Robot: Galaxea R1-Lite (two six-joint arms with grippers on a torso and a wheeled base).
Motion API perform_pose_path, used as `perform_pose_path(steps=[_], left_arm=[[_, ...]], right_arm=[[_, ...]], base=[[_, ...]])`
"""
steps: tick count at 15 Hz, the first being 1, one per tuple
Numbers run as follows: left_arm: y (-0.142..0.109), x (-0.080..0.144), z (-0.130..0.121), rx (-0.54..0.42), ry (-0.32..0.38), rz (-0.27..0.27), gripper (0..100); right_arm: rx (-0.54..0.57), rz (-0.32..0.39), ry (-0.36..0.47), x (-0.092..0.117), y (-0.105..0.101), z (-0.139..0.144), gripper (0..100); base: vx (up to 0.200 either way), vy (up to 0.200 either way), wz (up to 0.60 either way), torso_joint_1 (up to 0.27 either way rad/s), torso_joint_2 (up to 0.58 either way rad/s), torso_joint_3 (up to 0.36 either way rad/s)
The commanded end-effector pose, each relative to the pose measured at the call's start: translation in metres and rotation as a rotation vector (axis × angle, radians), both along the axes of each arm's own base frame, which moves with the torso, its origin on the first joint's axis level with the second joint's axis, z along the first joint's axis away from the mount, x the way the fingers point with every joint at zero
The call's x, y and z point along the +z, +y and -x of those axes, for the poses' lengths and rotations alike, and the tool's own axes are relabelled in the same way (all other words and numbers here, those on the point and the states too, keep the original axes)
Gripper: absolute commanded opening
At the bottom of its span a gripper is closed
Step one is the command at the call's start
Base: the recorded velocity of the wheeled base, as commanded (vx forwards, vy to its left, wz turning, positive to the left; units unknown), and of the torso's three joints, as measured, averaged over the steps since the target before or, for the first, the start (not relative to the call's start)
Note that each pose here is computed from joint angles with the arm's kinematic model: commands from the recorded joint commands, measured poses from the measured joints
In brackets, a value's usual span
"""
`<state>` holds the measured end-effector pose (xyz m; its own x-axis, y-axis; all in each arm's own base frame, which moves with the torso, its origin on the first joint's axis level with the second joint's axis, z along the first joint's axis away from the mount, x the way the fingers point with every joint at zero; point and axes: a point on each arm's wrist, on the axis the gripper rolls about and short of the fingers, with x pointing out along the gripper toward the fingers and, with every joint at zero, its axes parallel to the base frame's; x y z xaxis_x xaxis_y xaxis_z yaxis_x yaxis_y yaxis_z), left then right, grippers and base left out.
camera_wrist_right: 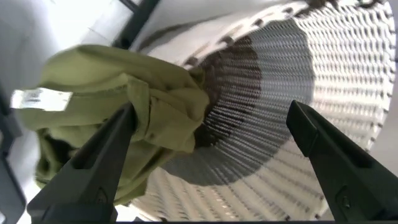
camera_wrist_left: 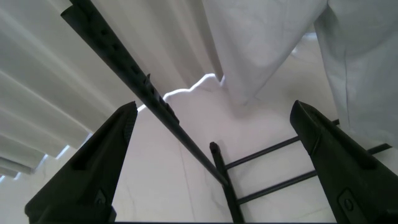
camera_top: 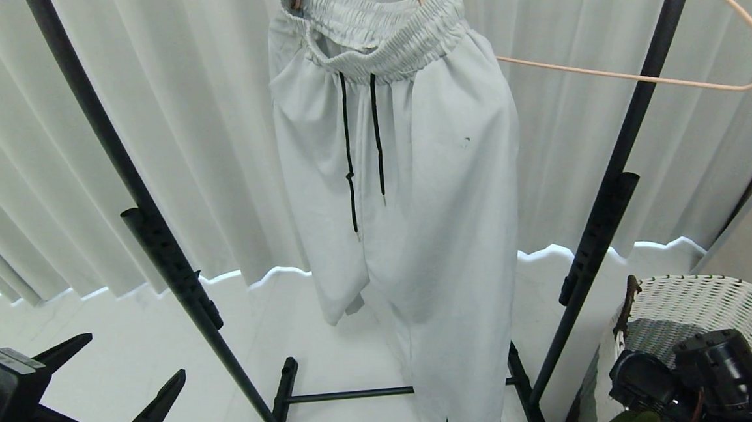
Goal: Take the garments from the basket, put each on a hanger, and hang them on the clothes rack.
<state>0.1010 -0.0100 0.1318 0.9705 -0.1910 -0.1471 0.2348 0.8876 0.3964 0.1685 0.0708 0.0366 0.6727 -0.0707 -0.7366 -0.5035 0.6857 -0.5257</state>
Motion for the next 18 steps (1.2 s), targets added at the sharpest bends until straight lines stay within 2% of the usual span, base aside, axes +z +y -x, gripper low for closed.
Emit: perform_pose_path(steps=[1, 5, 6, 8, 10, 12, 15, 17, 18], left_arm=[[0.000, 0.000, 0.000, 0.000, -0.001, 0.001, 100], [0.000, 0.000, 0.000, -0.002, -0.001, 0.001, 100], [0.000, 0.000, 0.000, 0.000, -0.001, 0.001, 100], [0.000, 0.000, 0.000, -0.002, -0.001, 0.001, 100], [0.000, 0.000, -0.001, -0.002, 0.005, 0.001, 100], [0.000, -0.001, -0.001, -0.003, 0.006, 0.001, 100], [0.000, -0.003, -0.004, -0.003, 0.032, -0.002, 100], [0.000, -0.004, -0.006, -0.013, 0.032, -0.057, 100], [-0.001, -0.005, -0.006, -0.018, 0.034, -0.071, 100]], right_arm=[[-0.013, 0.014, 0.001, -0.001, -0.001, 0.002, 100], [-0.015, 0.020, 0.013, -0.002, -0.004, 0.006, 100], [-0.015, 0.020, 0.016, -0.003, -0.004, 0.008, 0], [-0.016, 0.015, 0.007, -0.001, -0.004, 0.008, 0], [-0.030, -0.015, -0.036, 0.006, -0.004, 0.008, 0], [-0.051, -0.061, -0.121, 0.022, -0.005, 0.009, 0], [-0.055, -0.139, -0.284, 0.063, -0.004, 0.003, 0], [-0.053, -0.169, -0.341, 0.095, -0.001, -0.003, 0], [-0.052, -0.188, -0.380, 0.124, 0.001, -0.006, 0]], base=[[0.000, 0.000, 0.00, 0.000, 0.00, 0.000], [0.000, 0.000, 0.00, 0.000, 0.00, 0.000], [0.000, 0.000, 0.00, 0.000, 0.00, 0.000], [0.000, 0.000, 0.00, 0.000, 0.00, 0.000], [0.000, 0.000, 0.00, 0.000, 0.00, 0.000], [0.000, 0.000, 0.00, 0.000, 0.00, 0.000], [0.000, 0.000, 0.00, 0.000, 0.00, 0.000], [0.000, 0.000, 0.00, 0.000, 0.00, 0.000], [0.000, 0.000, 0.00, 0.000, 0.00, 0.000]])
